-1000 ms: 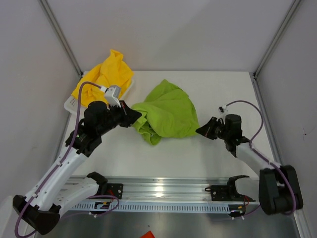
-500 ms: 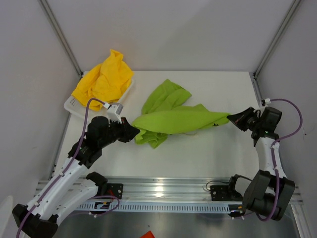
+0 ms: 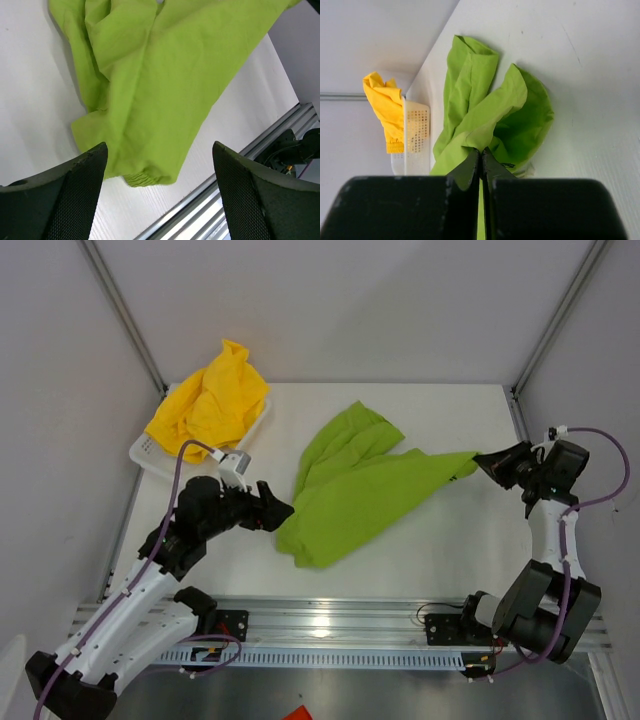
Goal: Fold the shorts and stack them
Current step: Flatten the shorts out
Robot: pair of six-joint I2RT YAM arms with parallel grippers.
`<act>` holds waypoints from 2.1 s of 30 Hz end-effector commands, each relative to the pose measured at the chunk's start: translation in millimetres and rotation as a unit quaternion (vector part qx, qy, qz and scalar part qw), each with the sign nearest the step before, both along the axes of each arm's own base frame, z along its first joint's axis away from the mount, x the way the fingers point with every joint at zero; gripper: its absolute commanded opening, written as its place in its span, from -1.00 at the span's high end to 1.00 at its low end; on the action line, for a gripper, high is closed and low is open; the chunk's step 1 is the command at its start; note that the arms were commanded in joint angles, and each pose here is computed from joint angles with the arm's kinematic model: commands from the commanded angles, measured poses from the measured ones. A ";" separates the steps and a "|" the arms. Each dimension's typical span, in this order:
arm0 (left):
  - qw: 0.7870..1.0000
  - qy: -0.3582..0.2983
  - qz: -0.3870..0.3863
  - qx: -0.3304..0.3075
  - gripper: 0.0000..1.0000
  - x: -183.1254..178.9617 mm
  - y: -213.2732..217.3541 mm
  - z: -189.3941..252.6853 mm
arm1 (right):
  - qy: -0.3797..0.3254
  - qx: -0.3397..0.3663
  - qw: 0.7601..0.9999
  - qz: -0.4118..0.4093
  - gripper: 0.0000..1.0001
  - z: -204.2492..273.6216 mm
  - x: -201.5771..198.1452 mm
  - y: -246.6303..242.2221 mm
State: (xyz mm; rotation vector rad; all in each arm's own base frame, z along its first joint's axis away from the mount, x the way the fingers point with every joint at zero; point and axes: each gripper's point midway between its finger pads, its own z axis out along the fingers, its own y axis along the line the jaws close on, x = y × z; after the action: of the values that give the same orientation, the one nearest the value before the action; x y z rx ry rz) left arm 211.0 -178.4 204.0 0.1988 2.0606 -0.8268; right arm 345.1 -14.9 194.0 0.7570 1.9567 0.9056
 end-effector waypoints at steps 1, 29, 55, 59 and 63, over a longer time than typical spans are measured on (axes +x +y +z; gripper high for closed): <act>1.000 -0.026 -0.016 -0.006 -0.72 2.8 -3.8 19.5 | -0.035 -0.020 0.999 -0.017 1.00 38.0 22.1 -12.7; 0.934 -0.106 -0.117 0.320 -0.76 -72.9 -124.6 -52.7 | -0.025 -0.043 0.999 0.002 1.00 50.9 52.1 -2.2; 0.888 -0.014 -0.119 0.445 -0.57 -46.6 -118.6 -151.7 | -0.022 -0.029 0.999 0.015 1.00 41.4 53.1 4.7; 0.872 -0.008 -0.103 0.478 -0.45 -36.5 -112.8 -169.5 | -0.024 -0.029 0.999 0.015 1.00 43.5 53.2 5.3; 0.882 0.003 -0.127 0.455 -0.21 -43.1 -123.6 -178.0 | -0.022 -0.029 0.999 0.012 1.00 44.1 53.4 4.0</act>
State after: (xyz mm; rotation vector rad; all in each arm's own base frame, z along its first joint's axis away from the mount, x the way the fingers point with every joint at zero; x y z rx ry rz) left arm 167.6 -287.7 24.3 1.0148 2.3110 0.1644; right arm 395.0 -12.0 226.6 0.7126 1.9823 0.8599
